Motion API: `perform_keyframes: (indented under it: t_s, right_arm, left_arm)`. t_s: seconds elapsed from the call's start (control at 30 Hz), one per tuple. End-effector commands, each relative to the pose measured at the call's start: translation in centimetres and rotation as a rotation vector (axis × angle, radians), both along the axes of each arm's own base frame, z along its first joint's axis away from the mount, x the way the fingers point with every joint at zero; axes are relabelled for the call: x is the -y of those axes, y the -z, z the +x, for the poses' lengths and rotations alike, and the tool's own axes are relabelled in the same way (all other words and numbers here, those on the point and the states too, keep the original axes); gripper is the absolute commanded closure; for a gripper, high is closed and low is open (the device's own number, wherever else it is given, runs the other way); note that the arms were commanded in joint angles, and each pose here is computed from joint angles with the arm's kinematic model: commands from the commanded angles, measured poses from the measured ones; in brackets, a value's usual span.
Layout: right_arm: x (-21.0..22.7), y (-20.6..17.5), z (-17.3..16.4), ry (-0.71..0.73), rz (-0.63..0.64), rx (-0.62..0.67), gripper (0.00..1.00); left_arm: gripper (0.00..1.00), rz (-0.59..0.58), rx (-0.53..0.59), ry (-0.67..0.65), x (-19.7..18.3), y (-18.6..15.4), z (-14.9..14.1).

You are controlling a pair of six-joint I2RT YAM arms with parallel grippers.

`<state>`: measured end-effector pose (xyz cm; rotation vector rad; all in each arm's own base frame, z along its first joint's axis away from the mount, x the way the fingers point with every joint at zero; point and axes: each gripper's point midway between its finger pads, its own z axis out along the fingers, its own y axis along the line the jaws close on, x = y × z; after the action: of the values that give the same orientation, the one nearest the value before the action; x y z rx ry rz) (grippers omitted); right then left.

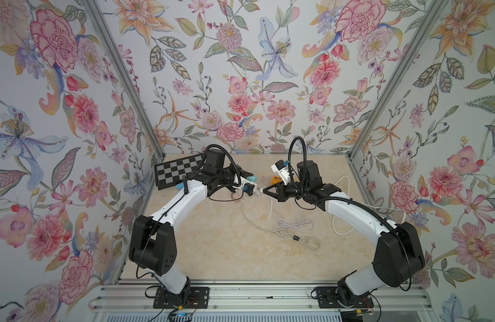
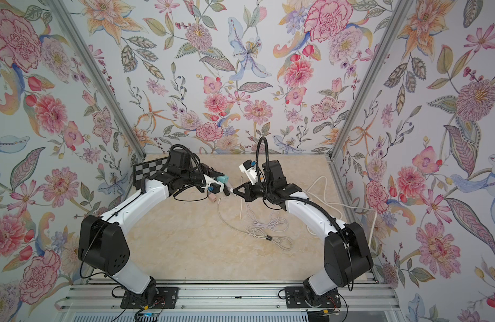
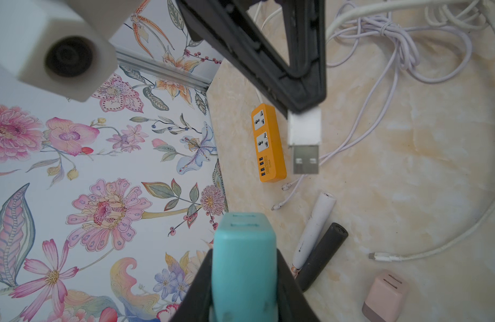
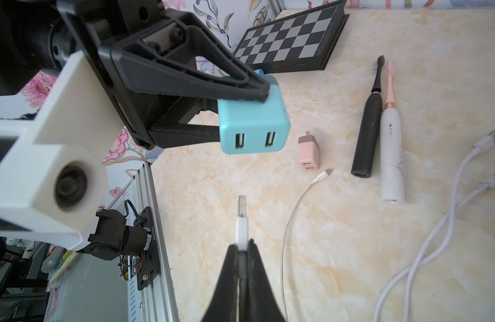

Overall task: Charge the electric toothbrush
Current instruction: Insert the charging cable into the plug.

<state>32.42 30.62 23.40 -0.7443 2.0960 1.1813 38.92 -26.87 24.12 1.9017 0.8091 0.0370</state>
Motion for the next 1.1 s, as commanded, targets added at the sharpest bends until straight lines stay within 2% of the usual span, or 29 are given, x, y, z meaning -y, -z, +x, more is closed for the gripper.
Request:
perform_keyframes:
  t_s: [0.0,0.43,1.07]
  right_arm:
    - [-0.1,-2.0,0.7,0.015,0.018,0.036,1.0]
    - [-0.1,-2.8,2.4,0.05,0.03,0.062,1.0]
    - [-1.1,-4.3,0.8,-0.027,0.079,0.106,1.0]
  left_arm:
    - [0.85,0.01,0.026,0.039,0.9,-0.1,-0.6]
    - [0.85,0.017,0.022,0.059,1.6,0.1,-1.2]
    - [0.85,0.02,0.013,0.073,2.2,0.6,-1.5]
